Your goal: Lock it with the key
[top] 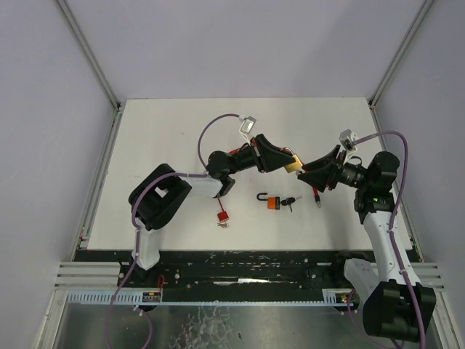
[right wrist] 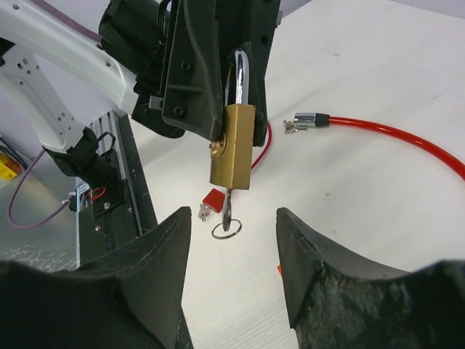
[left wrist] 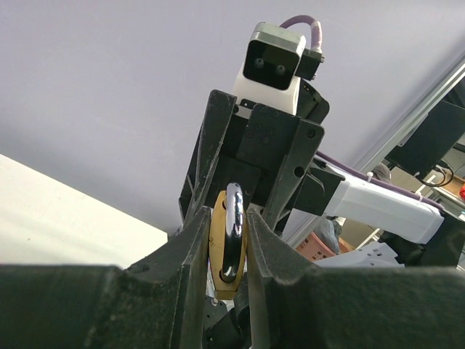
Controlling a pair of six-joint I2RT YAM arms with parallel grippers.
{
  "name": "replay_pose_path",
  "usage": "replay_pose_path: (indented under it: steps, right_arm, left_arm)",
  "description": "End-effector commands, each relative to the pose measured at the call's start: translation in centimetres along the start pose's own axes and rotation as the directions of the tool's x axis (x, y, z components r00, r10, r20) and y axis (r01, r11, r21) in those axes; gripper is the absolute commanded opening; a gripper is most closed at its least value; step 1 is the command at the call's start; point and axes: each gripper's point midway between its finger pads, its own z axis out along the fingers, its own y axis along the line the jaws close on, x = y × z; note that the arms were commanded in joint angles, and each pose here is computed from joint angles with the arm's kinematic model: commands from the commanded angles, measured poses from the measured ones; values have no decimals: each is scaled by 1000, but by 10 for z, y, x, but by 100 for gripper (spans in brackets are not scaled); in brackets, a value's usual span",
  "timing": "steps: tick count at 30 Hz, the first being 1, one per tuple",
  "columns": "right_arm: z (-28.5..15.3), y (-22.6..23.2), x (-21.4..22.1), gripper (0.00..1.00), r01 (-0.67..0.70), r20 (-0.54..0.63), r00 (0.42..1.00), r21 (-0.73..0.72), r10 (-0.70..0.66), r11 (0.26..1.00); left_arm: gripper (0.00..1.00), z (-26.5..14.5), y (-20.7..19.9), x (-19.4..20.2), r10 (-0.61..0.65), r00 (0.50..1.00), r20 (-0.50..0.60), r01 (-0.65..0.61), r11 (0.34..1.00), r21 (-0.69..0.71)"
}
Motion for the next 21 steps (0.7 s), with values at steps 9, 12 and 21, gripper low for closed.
replay_pose_path:
  steps: [9, 12, 21]
  right_arm:
    - [8, 6, -9, 38, 47, 21, 999, -29, -46, 998]
    - [8, 6, -8, 31, 55, 20, 998, -28, -54, 998]
    - [8, 1, -7, 24, 83, -3, 997, 3, -83, 997]
  left_arm:
    - [0, 9, -36, -26, 34, 997, 76, -41, 994, 98]
    - [0, 9, -35, -26, 33, 997, 76, -40, 994, 97]
    - [0, 7, -29, -29, 43, 993, 109, -51, 996, 67]
